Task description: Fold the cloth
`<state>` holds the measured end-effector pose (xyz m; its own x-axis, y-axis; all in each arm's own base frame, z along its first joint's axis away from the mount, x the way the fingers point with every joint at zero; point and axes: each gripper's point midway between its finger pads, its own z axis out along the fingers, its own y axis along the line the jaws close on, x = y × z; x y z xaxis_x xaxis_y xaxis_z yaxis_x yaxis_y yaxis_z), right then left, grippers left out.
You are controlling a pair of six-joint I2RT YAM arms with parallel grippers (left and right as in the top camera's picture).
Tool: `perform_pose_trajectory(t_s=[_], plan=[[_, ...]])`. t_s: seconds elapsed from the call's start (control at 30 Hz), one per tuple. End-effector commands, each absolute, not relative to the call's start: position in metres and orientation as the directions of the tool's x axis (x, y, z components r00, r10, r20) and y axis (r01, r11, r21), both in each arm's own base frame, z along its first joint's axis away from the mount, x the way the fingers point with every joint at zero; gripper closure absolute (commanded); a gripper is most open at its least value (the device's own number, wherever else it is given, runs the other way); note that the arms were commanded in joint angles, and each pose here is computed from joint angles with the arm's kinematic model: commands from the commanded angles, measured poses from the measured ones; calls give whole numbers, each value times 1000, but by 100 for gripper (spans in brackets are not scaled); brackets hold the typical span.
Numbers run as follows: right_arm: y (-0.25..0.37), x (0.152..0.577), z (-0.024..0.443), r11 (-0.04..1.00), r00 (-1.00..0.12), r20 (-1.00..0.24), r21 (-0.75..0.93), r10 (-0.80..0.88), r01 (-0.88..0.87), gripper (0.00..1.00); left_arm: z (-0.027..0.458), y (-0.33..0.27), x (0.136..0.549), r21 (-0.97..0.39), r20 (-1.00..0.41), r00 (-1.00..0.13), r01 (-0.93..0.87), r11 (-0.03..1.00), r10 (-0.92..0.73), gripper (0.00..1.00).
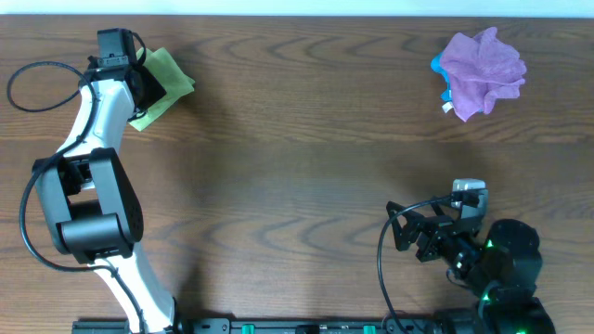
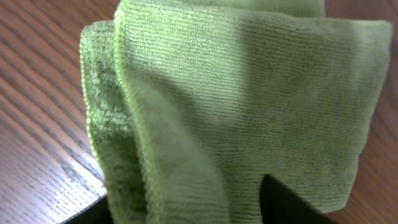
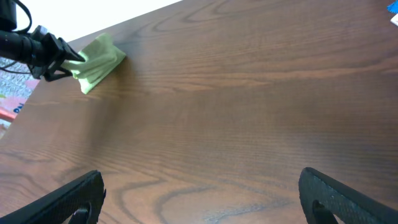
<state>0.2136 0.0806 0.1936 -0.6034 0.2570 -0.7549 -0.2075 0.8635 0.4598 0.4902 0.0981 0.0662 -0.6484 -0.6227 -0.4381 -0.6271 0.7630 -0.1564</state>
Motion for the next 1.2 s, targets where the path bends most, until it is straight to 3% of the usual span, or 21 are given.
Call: perform_pose_trajectory(t_s=[0.0, 0.03, 0.07, 0.3, 0.6, 0.93, 1.03, 1.17], plan=[[80, 213, 192, 859, -607, -747, 473, 273, -196, 1, 69, 105, 491, -113, -455, -666, -616, 779, -592, 22], [80, 213, 192, 859, -607, -747, 473, 273, -197, 1, 70, 106, 489, -102, -453, -669, -617, 780, -589, 9], [80, 213, 192, 859, -607, -747, 473, 273, -196, 1, 72, 105, 487, -93, -453, -681, -606, 790, -575, 5], [80, 213, 192, 859, -607, -747, 473, 273, -197, 1, 97, 104, 475, -77, -456, -700, -584, 808, -549, 5], [80, 213, 192, 859, -607, -746, 474, 273, -197, 1, 165, 84, 437, -56, -470, -796, -405, 912, -382, 4], [80, 213, 192, 859, -607, -747, 473, 273, -196, 1, 218, 26, 408, -303, -453, -826, -212, 929, -337, 5], [80, 213, 192, 859, -607, -747, 473, 273, -196, 1, 228, 23, 401, -311, -464, -821, -200, 929, -332, 5], [80, 213, 192, 859, -607, -747, 473, 273, -196, 1, 229, 21, 360, -278, -374, -866, -237, 931, -332, 4]])
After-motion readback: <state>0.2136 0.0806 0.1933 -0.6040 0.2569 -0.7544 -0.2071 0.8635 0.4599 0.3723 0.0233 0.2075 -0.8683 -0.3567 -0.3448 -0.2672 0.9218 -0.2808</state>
